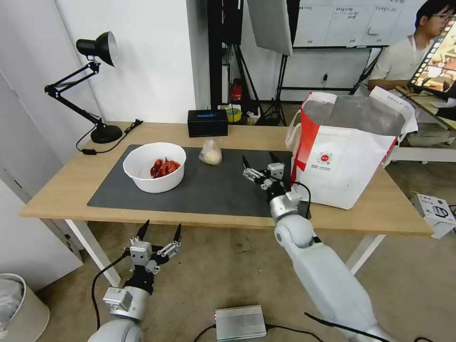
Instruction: Pick up the trash from the table and place it into the takeout bag.
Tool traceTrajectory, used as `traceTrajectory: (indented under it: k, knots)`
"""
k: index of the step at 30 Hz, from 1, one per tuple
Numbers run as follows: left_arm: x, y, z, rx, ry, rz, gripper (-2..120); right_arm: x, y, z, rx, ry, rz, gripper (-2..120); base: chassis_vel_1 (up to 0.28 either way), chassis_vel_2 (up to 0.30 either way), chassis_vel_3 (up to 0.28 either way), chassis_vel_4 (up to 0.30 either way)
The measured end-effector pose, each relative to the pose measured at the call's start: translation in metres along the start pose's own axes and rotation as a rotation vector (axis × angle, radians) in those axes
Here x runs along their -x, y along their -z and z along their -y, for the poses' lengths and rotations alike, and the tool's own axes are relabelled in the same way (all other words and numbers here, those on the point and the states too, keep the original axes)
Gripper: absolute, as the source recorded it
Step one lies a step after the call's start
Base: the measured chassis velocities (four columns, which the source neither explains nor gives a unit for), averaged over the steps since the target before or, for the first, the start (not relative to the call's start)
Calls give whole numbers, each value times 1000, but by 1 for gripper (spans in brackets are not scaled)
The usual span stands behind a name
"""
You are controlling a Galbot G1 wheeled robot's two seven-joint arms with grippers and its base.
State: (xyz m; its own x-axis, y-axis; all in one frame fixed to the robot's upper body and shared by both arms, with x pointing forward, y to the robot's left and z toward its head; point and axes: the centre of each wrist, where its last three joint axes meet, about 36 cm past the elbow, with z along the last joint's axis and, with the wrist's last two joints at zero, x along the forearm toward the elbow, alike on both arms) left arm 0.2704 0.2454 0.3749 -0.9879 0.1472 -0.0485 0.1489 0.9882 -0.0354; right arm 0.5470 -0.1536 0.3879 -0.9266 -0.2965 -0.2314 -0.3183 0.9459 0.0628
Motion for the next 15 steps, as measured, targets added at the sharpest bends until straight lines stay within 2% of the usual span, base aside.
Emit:
traceTrajectory:
  k: [5, 13, 15]
  knots:
    - [-2, 1, -2, 3, 12, 0, 100, 41, -3, -9, 3, 8, -8, 100, 0, 0, 0, 0]
    - [-5, 2, -9, 9, 31, -1, 100, 86, -8, -27, -1, 25, -22, 100, 0, 0, 0, 0]
    - [-5, 2, -10, 9, 31, -1, 100, 87, -8, -27, -2, 26, -22, 100, 0, 0, 0, 0]
